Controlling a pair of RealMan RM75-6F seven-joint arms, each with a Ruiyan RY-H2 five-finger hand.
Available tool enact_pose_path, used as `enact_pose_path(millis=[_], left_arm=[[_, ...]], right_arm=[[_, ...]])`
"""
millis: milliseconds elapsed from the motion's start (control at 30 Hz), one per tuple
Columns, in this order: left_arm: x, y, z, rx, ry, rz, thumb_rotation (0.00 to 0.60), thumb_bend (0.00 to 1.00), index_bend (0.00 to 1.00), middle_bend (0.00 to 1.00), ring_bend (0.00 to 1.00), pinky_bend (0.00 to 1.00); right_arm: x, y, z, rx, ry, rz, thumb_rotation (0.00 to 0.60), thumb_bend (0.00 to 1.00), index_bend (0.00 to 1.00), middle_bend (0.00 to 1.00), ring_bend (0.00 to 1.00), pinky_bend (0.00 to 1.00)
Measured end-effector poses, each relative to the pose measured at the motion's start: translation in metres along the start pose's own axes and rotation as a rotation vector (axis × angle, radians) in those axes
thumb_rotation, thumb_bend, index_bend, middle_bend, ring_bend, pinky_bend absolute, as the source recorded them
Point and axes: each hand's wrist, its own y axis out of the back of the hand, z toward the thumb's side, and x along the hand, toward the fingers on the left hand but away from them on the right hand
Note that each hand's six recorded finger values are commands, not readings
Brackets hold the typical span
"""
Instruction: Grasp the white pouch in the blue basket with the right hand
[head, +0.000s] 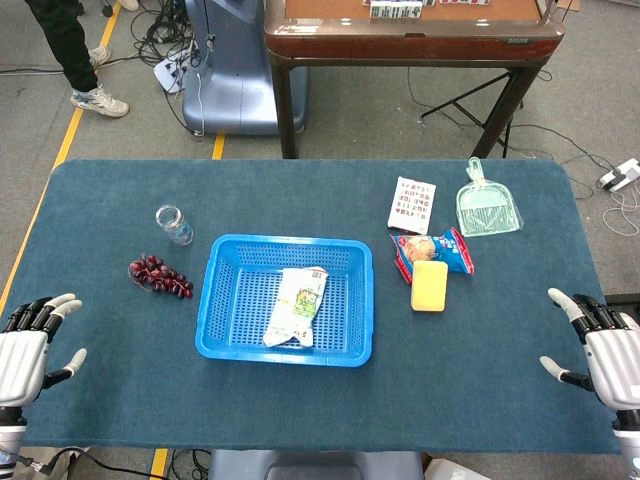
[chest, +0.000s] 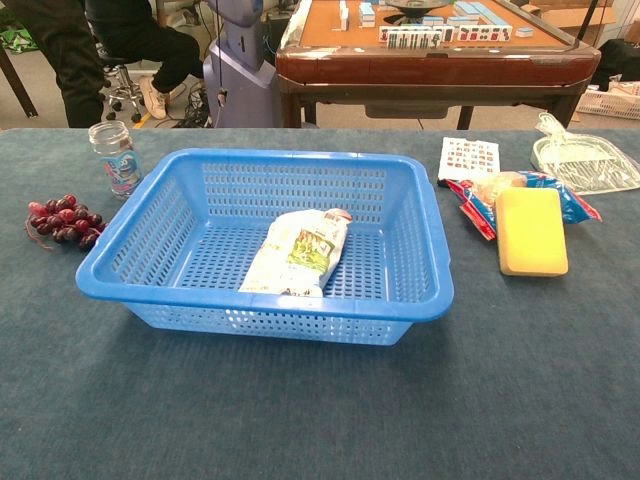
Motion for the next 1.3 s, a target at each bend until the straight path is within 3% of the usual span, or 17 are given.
enact_pose_path(millis=[400,567,800,1000,1300], left_arm=[[-0.004,0.006,-0.001,-0.001,0.005,0.019,0.6,0.27,0.3,0.21,0.15,0.14],[-0.006,0.007,-0.002,0.008,0.003,0.013,0.6,0.27,0.3,0.21,0.15,0.14],[-0.011,0.008,-0.005,0.005,0.014,0.014,0.6,0.27,0.3,0.21,0.15,0.14],[-0.016,0.009,-0.008,0.005,0.028,0.017,0.6,0.27,0.3,0.21,0.15,0.14],[-0.023,0.01,-0.019,0.017,0.066,0.014,0.6,0.27,0.3,0.21,0.15,0.14]], right_arm=[[-0.001,0.004,0.005,-0.003,0.032,-0.002,0.6,0.1,0.15,0.28,0.17,0.24],[-0.012,0.008,0.018,0.01,0.104,0.005,0.6,0.1,0.15,0.28,0.17,0.24],[-0.049,0.017,0.066,0.035,0.328,0.049,0.6,0.1,0.15,0.28,0.17,0.24],[-0.089,0.018,0.13,0.103,0.567,0.109,0.6,0.1,0.15,0.28,0.17,0.24],[-0.146,-0.014,0.232,0.191,0.852,0.204,0.6,0.01,0.14,0.27,0.17,0.24]])
